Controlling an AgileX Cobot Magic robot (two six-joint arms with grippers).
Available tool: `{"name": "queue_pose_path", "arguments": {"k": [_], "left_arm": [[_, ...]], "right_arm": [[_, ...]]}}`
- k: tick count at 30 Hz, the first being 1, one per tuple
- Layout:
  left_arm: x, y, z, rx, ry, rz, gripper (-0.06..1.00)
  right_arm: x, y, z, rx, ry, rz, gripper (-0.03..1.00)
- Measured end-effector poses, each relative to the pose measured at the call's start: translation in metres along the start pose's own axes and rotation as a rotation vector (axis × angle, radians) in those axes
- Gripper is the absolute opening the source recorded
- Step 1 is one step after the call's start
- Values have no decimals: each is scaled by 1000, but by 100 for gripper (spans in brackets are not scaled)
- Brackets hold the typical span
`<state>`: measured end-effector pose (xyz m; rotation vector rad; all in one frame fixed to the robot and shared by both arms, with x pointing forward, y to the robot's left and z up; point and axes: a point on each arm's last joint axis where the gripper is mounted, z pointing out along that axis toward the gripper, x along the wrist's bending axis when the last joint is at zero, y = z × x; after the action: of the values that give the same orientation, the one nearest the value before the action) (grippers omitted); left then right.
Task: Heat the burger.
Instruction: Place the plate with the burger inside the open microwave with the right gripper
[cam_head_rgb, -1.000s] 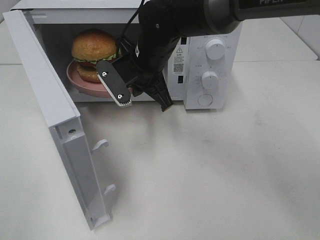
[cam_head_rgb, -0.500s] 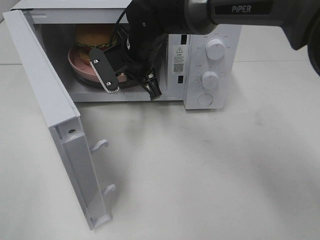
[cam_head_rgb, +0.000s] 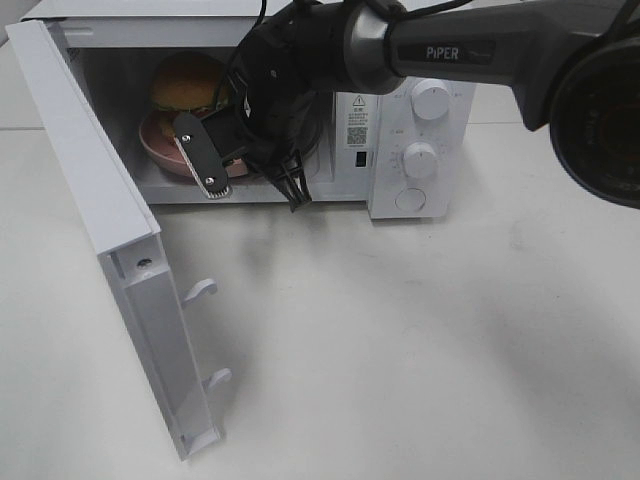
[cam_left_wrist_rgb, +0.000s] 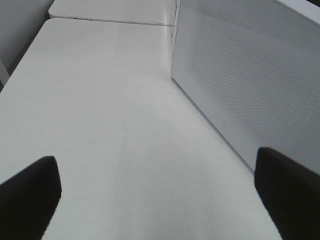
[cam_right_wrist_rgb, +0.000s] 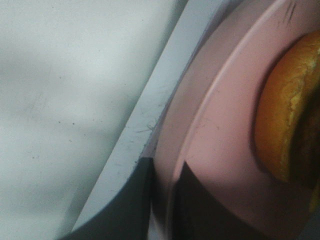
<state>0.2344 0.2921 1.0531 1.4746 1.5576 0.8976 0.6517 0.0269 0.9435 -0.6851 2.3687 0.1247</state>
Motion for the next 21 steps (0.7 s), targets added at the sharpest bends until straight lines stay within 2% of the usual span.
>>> {"name": "queue_pose_path", "arguments": {"k": [5,7,10,12,13,15,21], "left_arm": [[0,0,0,0,0,0,99],[0,0,0,0,0,0,99],[0,0,0,0,0,0,99],[0,0,0,0,0,0,99],[0,0,0,0,0,0,99],[0,0,0,0,0,0,99],[0,0,0,0,0,0,99]], "right_arm": [[1,-3,6,0,-8,14,14],[-5,-7,4,-2,-46,28,23],[-6,-8,4,-2,-51,31,26],[-6,-9,4,-1,-53,33,40],[-6,-9,4,-1,-53,33,40],[-6,-9,4,0,-53,33,47],[-3,-10,3,-2,-48,53,54]]}}
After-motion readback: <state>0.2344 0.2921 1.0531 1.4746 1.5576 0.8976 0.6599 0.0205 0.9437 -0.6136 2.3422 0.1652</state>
